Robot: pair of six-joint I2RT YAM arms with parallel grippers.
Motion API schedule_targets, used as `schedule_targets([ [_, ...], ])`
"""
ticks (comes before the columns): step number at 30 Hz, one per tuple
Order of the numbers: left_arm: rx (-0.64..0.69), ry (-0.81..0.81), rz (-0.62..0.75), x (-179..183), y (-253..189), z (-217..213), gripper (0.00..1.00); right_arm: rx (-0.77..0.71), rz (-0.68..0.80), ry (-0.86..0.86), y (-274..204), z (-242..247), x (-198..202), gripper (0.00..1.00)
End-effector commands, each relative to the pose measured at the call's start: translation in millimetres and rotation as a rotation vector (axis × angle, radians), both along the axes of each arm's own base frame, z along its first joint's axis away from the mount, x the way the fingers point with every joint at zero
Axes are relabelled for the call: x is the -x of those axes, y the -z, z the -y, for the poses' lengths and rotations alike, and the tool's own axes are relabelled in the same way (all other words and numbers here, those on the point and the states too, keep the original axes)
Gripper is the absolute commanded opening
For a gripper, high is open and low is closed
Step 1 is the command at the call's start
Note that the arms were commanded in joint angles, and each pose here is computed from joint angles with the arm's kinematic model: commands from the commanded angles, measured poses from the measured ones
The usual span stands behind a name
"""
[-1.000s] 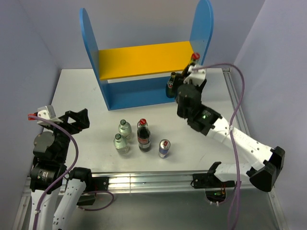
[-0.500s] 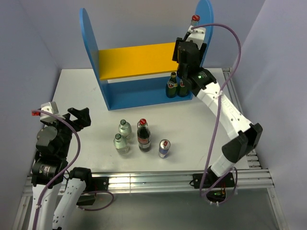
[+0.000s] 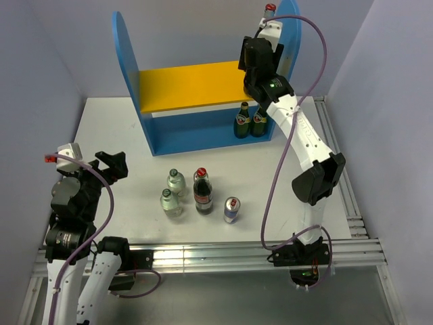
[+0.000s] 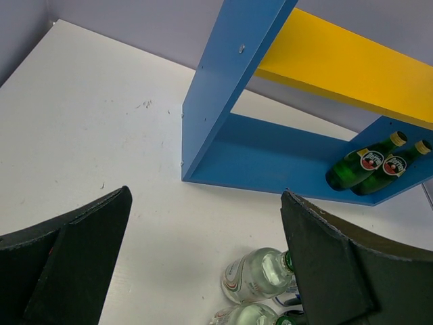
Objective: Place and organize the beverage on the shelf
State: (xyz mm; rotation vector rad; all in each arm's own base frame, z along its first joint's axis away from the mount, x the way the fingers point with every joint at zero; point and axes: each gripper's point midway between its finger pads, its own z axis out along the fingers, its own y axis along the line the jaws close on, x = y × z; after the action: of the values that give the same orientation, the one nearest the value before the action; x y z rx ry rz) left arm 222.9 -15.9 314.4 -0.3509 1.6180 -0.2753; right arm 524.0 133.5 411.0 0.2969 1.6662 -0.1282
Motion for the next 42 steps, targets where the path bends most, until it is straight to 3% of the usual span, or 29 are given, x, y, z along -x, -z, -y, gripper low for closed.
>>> schedule_targets([
  [1,-0.019,0.012,0.025,-2.6,-6.9,0.8,0.99,-0.107,0.267,0.022,-90.3,14.2,5.7,0.0],
  [16,-0.019,0.009,0.034,-2.4,-9.0,-0.6,0.99,0.068,0.184,0.121,-27.2,28.7,-12.6,0.0],
  [26,-0.017,0.006,0.034,-2.0,-9.0,-1.4,0.99,0.08,0.186,0.169,-17.2,34.9,-12.4,0.0],
  [27,-0.019,0.006,0.033,-2.2,-8.3,-1.4,0.99,0.078,0.184,0.164,-17.3,34.9,-12.4,0.08],
  [28,-0.017,0.008,0.033,-2.0,-7.9,-1.1,0.99,0.076,0.184,0.16,-17.2,33.7,-12.2,0.24],
  [29,-0.019,0.008,0.033,-2.2,-8.3,-1.1,0.99,0.077,0.181,0.159,-14.7,33.7,-12.0,0.54],
  [30,-0.017,0.008,0.031,-2.5,-8.0,-1.0,0.99,0.074,0.18,0.155,-13.5,32.9,-12.2,0.66],
  [31,-0.017,0.008,0.031,-2.5,-8.0,-1.0,0.99,0.071,0.181,0.153,-14.3,33.0,-11.2,0.99],
  [42,-0.019,0.003,0.036,-2.0,-9.0,-2.0,0.99,0.053,0.183,0.119,-18.7,27.6,-2.9,1.0],
])
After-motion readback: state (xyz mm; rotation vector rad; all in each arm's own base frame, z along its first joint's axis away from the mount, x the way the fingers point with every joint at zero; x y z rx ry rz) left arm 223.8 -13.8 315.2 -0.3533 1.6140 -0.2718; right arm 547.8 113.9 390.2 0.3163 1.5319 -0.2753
